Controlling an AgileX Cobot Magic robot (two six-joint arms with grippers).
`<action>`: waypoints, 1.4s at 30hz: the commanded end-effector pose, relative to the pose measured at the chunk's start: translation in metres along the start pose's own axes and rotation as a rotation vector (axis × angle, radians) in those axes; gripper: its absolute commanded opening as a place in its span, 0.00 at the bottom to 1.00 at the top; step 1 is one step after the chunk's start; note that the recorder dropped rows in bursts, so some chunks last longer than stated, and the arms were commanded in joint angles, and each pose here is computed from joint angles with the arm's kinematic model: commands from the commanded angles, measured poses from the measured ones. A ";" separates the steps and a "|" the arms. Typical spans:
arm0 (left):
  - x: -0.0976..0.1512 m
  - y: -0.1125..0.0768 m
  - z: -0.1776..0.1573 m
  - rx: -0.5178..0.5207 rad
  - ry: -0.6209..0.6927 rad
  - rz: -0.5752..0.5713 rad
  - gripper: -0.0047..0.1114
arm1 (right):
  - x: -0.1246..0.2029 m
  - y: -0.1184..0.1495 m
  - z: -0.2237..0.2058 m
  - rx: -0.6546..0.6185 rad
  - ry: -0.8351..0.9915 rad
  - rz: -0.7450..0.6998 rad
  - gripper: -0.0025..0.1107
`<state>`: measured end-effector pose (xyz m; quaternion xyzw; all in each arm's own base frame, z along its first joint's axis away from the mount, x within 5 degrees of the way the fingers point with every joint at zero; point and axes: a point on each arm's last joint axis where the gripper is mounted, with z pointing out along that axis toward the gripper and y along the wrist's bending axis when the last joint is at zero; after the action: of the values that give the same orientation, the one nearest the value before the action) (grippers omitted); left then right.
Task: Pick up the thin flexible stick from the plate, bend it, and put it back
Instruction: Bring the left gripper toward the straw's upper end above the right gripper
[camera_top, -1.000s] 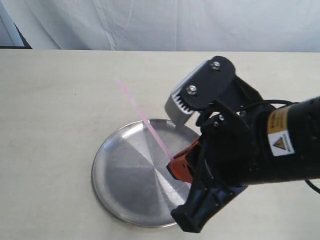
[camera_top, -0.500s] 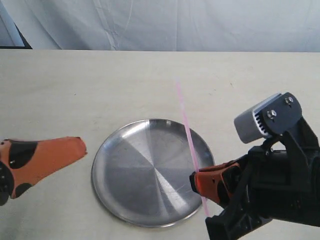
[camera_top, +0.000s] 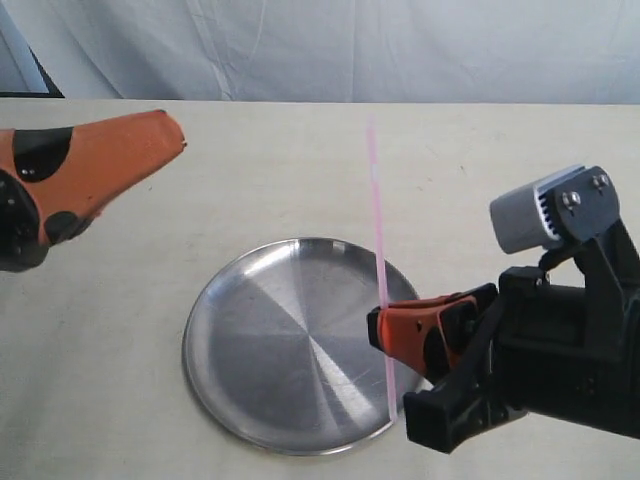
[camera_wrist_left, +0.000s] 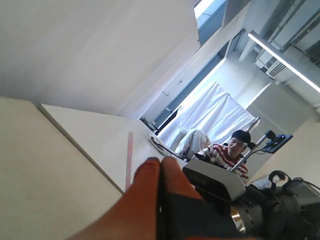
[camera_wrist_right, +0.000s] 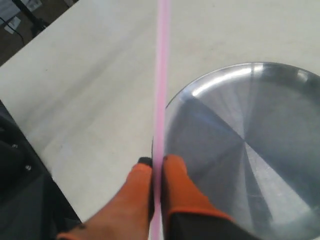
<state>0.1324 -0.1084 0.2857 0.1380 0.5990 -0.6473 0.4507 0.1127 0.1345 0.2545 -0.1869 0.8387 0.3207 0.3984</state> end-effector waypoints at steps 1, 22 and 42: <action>-0.007 -0.005 0.004 0.030 -0.024 0.143 0.04 | -0.006 -0.001 0.002 -0.005 -0.074 0.020 0.01; 0.003 0.019 0.013 -0.074 0.146 -0.041 0.50 | -0.012 0.017 0.014 -0.059 -0.037 0.003 0.01; 0.001 0.024 0.023 -0.053 0.265 -0.135 0.56 | -0.032 0.051 0.031 -0.137 0.006 -0.037 0.01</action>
<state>0.1584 -0.1247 0.2743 0.1625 0.6775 -0.6378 0.3284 0.1187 0.1912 0.2775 -0.2259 0.8173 0.3661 0.3834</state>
